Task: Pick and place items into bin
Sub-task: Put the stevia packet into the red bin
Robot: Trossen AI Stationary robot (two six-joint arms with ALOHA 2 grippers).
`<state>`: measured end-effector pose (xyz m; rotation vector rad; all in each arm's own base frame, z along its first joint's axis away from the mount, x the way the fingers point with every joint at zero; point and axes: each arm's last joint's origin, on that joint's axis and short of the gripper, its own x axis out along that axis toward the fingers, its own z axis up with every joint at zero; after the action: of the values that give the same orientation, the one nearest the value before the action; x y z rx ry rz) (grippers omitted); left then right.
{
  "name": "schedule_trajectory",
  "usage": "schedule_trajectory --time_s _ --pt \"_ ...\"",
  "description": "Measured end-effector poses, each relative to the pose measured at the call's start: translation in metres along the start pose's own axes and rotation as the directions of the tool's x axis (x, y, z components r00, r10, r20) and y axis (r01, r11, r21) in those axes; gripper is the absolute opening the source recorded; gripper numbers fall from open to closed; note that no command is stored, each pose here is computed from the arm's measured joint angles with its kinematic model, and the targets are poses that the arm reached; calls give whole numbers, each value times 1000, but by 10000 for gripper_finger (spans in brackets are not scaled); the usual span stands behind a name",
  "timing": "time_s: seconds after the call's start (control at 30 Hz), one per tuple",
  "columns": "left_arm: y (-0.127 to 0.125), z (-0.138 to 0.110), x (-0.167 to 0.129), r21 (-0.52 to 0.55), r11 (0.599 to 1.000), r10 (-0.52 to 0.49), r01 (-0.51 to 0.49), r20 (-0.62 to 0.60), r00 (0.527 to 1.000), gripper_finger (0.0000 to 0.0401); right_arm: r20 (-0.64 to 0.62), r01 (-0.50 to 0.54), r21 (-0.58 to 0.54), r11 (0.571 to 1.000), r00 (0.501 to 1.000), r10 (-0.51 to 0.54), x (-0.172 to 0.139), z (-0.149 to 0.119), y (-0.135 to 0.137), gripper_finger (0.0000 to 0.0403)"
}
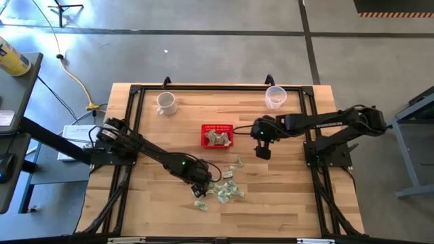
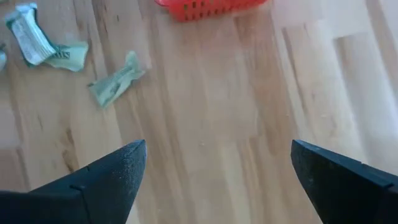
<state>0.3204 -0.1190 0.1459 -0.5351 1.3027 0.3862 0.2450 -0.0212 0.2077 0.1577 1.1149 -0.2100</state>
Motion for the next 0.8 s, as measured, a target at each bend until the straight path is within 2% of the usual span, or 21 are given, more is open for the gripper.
schedule_trajectory --time_s 0.1,0.2,0.33,0.43,0.47,0.6,0.7,0.8 --pt "2 -1 3 23 999 34 -33 -9 999 244 1 4 39 999 1000 -4 0 -8 4 389" --pt "3 -1 5 71 996 56 -56 -4 998 201 11 18 57 998 1000 -19 -1 -11 9 389" --pt "6 1 4 110 990 87 -89 16 996 110 27 52 49 997 998 -53 -1 -11 13 389" --pt "10 6 4 97 991 90 -90 7 996 33 41 62 45 997 997 -63 -2 -10 15 389" --pt "11 7 1 90 993 79 -79 2 997 22 45 60 45 997 997 -62 -3 -11 15 389" --pt "19 15 -16 80 997 16 -15 -10 1000 40 86 42 39 998 995 -45 -11 -10 18 389" --pt "22 27 -48 79 993 -97 92 75 992 33 121 45 29 999 991 -49 -19 -11 21 389" --pt "33 43 -72 87 985 -165 151 187 968 20 154 52 40 998 986 -57 -26 -12 22 389"
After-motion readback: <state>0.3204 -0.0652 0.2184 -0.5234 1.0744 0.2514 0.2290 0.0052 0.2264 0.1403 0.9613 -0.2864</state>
